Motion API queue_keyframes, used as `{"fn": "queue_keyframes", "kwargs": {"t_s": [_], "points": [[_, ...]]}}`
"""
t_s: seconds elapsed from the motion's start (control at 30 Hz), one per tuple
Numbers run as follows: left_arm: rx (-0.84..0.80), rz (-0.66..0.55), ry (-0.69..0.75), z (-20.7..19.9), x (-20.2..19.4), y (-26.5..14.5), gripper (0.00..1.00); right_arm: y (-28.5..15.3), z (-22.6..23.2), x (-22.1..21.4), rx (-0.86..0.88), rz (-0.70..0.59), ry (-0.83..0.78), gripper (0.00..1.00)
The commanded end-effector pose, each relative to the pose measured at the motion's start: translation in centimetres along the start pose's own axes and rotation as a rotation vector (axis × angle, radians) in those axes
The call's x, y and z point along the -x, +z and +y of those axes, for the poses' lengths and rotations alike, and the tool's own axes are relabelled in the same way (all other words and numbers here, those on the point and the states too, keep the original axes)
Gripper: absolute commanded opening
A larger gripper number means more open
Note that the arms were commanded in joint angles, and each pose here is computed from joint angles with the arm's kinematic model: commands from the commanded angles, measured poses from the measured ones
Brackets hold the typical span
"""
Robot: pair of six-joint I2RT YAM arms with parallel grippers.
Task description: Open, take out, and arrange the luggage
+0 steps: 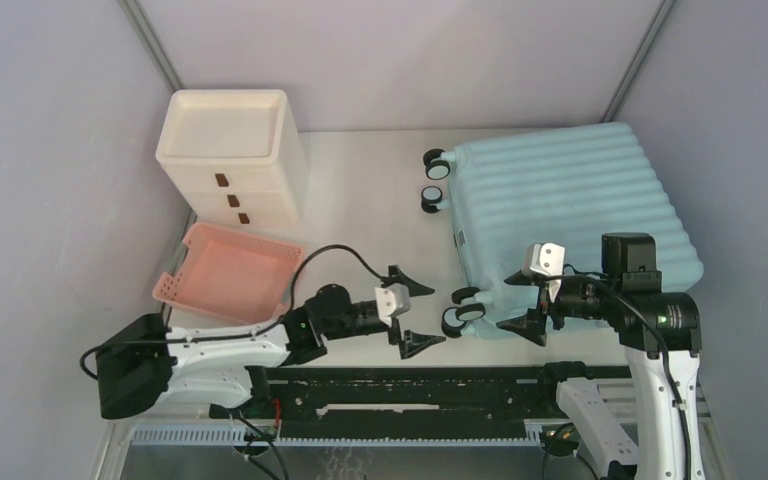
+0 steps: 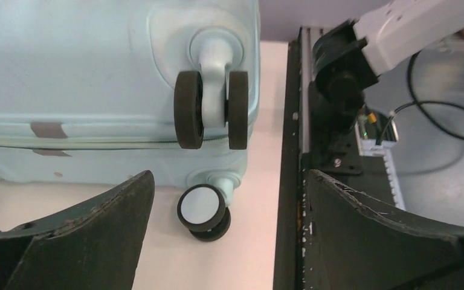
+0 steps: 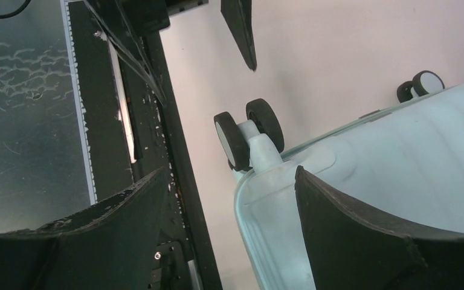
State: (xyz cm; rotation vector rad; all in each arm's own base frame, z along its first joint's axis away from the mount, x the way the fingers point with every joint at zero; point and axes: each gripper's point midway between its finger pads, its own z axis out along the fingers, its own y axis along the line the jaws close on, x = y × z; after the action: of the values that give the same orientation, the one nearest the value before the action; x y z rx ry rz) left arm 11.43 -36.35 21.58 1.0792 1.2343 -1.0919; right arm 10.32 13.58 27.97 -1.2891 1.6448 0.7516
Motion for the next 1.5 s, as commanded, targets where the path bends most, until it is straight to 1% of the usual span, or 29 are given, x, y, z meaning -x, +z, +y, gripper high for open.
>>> {"fn": "queue_keyframes", "kwargs": {"t_s": [0.0, 0.17, 0.27, 0.47, 0.57, 0.6, 0.63, 0.67, 0.7, 0.73, 0.83, 0.87, 0.93, 1.03, 1.17, 1.2, 1.37, 1.47], "points": [[0.035, -0.025, 0.075, 1.1, 2.0, 2.8, 1.0, 0.0, -0.1, 0.3, -0.008, -0.021, 0.026, 0.84], [0.037, -0.017, 0.041, 0.7, 1.5, 5.1, 1.0, 0.0, 0.0, 0.5, -0.003, -0.035, 0.02, 0.83], [0.06, 0.009, 0.003, 1.1, 0.4, 6.8, 1.0, 0.1, -0.2, 0.7, 0.0, -0.043, 0.017, 0.84], [0.064, -0.054, 0.003, 1.4, 0.8, 8.3, 1.0, 0.3, -0.5, 0.7, 0.015, -0.044, 0.024, 0.83], [0.048, -0.063, 0.003, 1.4, 1.2, 9.1, 0.93, 0.4, -0.7, 0.7, 0.012, -0.044, 0.023, 0.83], [0.047, -0.069, -0.021, 1.3, 1.4, 9.3, 0.88, 0.4, -0.7, 0.7, 0.011, -0.043, 0.024, 0.83], [0.044, -0.071, -0.034, 1.4, 1.5, 9.3, 0.81, 0.4, -0.8, 0.7, 0.008, -0.04, 0.024, 0.83], [0.04, -0.073, -0.05, 1.4, 1.5, 9.3, 0.67, 0.3, -0.8, 0.7, 0.005, -0.037, 0.024, 0.83], [0.038, -0.079, -0.085, 1.6, 1.8, 9.3, 0.5, 0.3, -0.8, 0.7, 0.002, -0.035, 0.026, 0.83], [0.042, -0.081, -0.103, 1.9, 1.9, 9.2, 0.38, 0.2, -0.8, 0.7, -0.001, -0.034, 0.026, 0.83], [0.039, -0.105, -0.2, 2.5, 3.0, 8.7, 0.18, -0.2, -0.5, 1.3, -0.014, -0.033, 0.014, 0.83], [0.038, -0.111, -0.234, 2.9, 3.5, 8.5, 0.07, -0.4, -0.5, 1.6, -0.02, -0.033, 0.008, 0.83], [0.032, -0.122, -0.297, 3.8, 4.6, 8.2, 0.01, -0.9, -0.5, 2.3, -0.031, -0.034, -0.002, 0.83], [0.05, -0.172, -0.369, 5.8, 7.2, 7.5, 0.0, -1.5, -0.9, 3.6, -0.055, -0.035, -0.025, 0.83], [0.074, -0.259, -0.409, 8.6, 11.2, 6.3, 0.0, -2.4, -1.8, 5.5, -0.084, -0.038, -0.054, 0.83], [0.078, -0.291, -0.413, 9.4, 12.8, 6.0, 0.0, -2.6, -2.0, 6.0, -0.091, -0.04, -0.063, 0.83], [0.141, -0.417, -0.487, 15.3, 18.7, 4.5, 0.0, -4.0, -4.2, 8.6, -0.193, -0.033, -0.114, 0.84], [0.197, -0.481, -0.493, 18.9, 21.4, 4.0, 0.0, -5.2, -6.1, 9.6, -0.295, -0.009, -0.144, 0.86]]}}
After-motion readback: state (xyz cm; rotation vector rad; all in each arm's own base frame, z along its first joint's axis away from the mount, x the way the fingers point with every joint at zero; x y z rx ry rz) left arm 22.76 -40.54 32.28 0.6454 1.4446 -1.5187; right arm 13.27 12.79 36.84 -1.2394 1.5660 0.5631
